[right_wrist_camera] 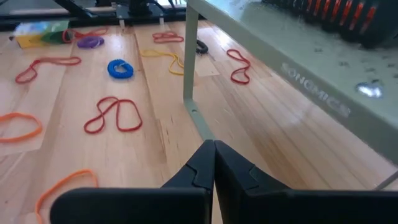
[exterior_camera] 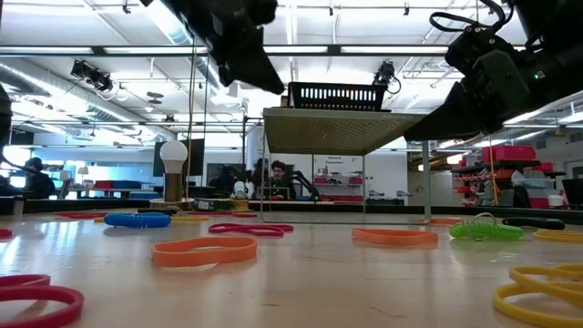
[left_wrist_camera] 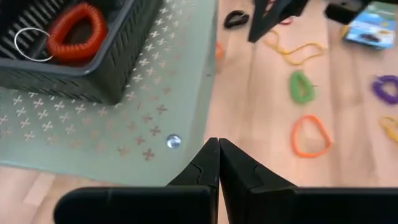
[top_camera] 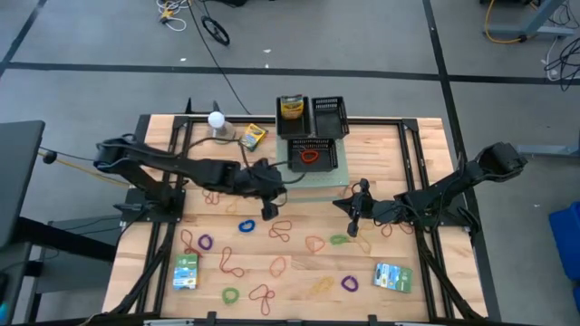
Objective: Pick & Place Office Desk Supplies
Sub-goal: Adjust the shelf
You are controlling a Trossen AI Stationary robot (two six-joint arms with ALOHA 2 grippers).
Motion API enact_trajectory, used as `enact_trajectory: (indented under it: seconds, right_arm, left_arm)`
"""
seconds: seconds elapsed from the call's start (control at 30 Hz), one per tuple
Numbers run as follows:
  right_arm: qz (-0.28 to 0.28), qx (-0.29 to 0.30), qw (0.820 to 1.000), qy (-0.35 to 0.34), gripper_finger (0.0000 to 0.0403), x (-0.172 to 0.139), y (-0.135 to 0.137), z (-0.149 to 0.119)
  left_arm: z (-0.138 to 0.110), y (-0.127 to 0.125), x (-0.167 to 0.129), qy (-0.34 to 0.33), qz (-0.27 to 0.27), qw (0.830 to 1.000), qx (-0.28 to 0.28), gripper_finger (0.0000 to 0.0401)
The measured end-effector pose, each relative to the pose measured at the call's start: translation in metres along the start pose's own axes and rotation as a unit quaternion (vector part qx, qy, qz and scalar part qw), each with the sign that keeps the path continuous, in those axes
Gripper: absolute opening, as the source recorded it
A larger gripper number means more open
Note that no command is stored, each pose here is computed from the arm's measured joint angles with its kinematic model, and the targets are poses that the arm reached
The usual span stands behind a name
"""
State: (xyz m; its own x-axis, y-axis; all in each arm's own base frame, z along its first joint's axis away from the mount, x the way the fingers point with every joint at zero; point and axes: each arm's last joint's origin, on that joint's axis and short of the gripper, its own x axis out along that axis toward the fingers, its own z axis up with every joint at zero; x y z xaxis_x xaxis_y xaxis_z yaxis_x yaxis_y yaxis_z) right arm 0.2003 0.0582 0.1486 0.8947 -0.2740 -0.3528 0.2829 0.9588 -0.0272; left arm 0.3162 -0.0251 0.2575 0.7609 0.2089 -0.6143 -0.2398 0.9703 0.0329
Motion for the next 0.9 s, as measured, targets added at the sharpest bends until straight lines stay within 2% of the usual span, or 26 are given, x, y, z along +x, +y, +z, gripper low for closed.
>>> enact_trajectory:
  seconds: [0.2,0.9]
  right_arm:
    - [-0.001,-0.002,1.0,0.003,0.0011,0.0,-0.0001,-0.0006]
    - [-0.001,-0.002,1.0,0.003,0.0011,0.0,-0.0001,-0.0006]
  left_arm:
    - [-0.0057,0.0016,0.0072,0.024,0.01,1.0,0.015,0.0007]
    - [-0.0092,0.0091,0.0076,0.041,0.064,0.997,0.026,0.0008]
